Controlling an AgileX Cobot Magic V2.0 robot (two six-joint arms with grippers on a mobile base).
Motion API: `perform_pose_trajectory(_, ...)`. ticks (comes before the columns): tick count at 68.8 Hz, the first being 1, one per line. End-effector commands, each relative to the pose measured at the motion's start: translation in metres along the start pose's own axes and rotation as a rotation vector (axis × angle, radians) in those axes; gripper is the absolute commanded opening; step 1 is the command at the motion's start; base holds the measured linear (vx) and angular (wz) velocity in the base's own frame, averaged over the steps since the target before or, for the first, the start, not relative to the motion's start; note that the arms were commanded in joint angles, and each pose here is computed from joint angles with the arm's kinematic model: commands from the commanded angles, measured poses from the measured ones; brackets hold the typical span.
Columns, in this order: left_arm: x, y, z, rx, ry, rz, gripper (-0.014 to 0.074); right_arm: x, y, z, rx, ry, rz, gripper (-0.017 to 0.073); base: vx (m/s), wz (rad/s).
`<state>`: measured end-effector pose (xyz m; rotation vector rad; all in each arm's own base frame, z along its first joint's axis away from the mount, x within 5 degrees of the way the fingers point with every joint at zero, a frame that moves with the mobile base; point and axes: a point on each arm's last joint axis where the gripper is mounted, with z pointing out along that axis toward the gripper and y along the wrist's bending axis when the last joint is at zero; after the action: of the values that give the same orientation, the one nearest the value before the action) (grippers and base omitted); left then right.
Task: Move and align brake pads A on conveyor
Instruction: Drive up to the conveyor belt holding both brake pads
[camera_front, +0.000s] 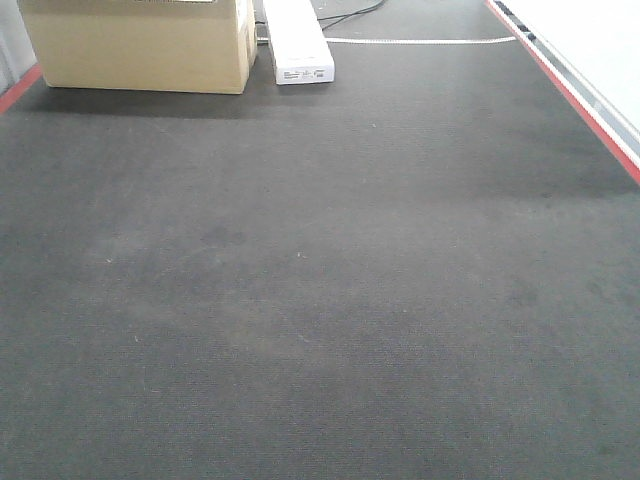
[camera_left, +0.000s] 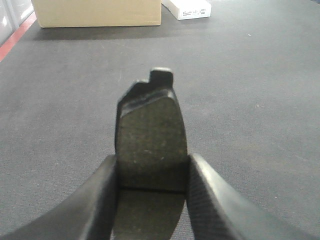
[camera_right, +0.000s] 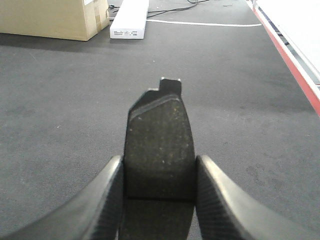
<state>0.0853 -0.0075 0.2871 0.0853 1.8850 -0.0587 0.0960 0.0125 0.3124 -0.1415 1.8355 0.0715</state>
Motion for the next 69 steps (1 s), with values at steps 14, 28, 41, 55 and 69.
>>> perform_pose_trajectory(14,-0.017,-0.001,-0.003,0.011,-0.117,-0.009,-0.0006,-0.018,-0.001,-0.004,0.004,-0.125,-0.009,-0.0007,0.0,0.0)
perform_pose_trajectory(28,-0.017,-0.001,-0.003,0.011,-0.121,-0.009,-0.0006,-0.018,-0.001,-0.004,0.004,-0.125,-0.009,-0.0007,0.0,0.0)
perform_pose_trajectory(41,-0.017,-0.001,-0.003,0.011,-0.121,-0.009,-0.0006,-0.018,-0.001,-0.004,0.004,-0.125,-0.009,-0.0007,0.0,0.0)
perform_pose_trajectory(55,-0.017,-0.002,-0.003,0.025,-0.119,-0.044,-0.0006,-0.018,-0.001,-0.004,0.004,-0.125,-0.009,-0.0007,0.0,0.0)
perform_pose_trajectory(69,-0.04,-0.002,0.008,0.021,-0.068,-0.039,0.0,-0.018,-0.001,-0.004,0.004,-0.124,-0.009,-0.0007,0.0,0.0)
